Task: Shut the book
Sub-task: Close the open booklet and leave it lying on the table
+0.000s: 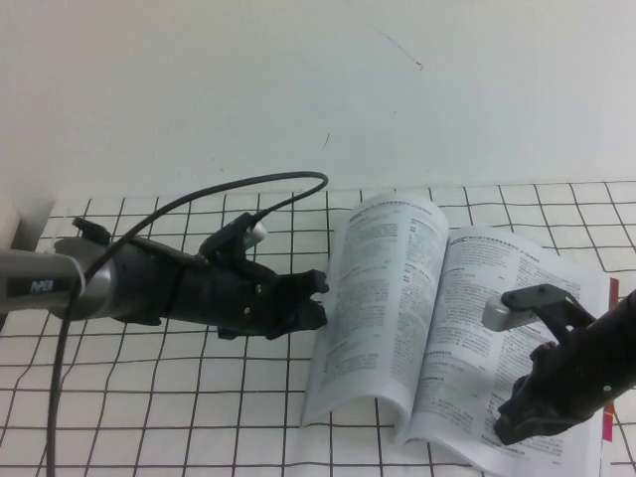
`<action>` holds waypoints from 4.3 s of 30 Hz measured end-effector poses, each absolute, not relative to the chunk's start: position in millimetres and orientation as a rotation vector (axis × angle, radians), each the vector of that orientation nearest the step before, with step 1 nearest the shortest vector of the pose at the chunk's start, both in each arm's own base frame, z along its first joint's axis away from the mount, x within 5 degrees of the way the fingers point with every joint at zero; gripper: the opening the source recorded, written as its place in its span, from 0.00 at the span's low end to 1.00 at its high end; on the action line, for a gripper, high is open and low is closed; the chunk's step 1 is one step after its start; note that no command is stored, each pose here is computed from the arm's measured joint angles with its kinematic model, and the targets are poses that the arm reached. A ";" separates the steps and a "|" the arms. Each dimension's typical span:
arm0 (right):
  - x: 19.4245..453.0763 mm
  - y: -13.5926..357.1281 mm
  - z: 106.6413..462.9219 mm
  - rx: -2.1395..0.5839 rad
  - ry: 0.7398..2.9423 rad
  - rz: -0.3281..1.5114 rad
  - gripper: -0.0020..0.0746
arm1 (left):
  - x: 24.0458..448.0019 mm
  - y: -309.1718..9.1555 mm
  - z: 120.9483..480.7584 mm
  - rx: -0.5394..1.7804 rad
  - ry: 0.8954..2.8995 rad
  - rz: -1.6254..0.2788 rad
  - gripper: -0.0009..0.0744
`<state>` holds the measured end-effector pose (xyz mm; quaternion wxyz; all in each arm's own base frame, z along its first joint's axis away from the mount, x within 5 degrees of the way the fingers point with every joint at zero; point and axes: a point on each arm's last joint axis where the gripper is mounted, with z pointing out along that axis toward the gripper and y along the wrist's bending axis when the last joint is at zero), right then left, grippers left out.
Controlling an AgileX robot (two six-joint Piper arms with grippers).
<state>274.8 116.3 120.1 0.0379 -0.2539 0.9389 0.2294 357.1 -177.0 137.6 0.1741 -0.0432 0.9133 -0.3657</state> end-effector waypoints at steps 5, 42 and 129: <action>274.3 117.0 119.7 -0.784 2.883 0.707 0.02 | 362.2 -205.1 147.0 -0.021 2.495 -1.192 0.01; 241.5 1.9 243.4 -0.121 2.776 -0.204 0.02 | 371.9 -210.1 175.2 0.509 2.565 -0.898 0.01; 73.8 38.1 458.3 -0.680 1.641 0.074 0.02 | 44.9 -46.0 469.4 0.632 1.653 -0.414 0.01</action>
